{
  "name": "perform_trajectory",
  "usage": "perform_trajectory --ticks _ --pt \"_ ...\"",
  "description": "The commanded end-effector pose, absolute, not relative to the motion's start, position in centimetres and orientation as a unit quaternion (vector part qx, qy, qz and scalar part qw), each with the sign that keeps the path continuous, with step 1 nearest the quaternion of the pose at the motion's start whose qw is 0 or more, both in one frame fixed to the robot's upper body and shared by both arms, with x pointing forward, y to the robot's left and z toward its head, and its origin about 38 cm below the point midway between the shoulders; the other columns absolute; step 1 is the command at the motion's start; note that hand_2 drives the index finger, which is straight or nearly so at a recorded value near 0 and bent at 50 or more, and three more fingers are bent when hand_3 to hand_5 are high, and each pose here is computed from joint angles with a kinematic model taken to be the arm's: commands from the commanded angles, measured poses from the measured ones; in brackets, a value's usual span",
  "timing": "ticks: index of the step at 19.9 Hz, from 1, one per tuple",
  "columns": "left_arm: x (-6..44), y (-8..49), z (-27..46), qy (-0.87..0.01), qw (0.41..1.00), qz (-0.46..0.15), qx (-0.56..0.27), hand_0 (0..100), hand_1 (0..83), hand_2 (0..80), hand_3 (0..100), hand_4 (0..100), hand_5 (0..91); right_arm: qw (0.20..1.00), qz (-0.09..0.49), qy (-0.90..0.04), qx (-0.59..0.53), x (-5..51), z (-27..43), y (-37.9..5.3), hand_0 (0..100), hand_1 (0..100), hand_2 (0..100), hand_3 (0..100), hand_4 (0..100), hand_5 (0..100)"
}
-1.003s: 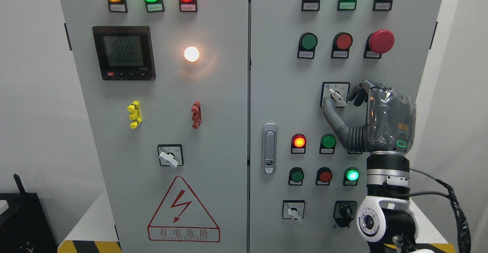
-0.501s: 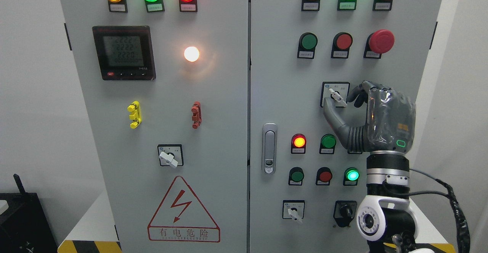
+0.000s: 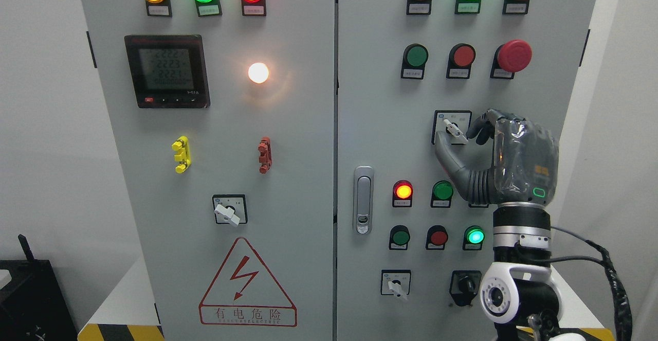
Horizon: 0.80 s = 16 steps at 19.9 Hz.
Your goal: Rotate and turn off gray switch
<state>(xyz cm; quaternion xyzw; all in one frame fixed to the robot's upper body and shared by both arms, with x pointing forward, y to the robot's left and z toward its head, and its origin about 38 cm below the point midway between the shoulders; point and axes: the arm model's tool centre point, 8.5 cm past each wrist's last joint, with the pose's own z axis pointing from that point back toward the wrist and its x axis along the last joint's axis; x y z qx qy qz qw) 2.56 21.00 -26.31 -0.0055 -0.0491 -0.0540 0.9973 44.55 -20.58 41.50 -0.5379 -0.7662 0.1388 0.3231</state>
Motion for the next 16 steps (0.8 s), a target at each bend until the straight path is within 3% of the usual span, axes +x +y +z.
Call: perform_trajectory --ticks 1,16 --pt "2.55 20.99 -26.31 -0.049 0.998 -0.038 -0.005 12 38.9 0.0 0 0 0.0 0.328 0.141 -0.764 -0.537 44.81 41.27 -20.59 20 33 63 77 72 83" --pt "2.55 21.09 -26.31 -0.049 0.998 -0.038 -0.005 12 38.9 0.0 0 0 0.0 0.327 0.14 -0.764 -0.538 44.97 41.5 -20.61 20 31 65 79 73 84"
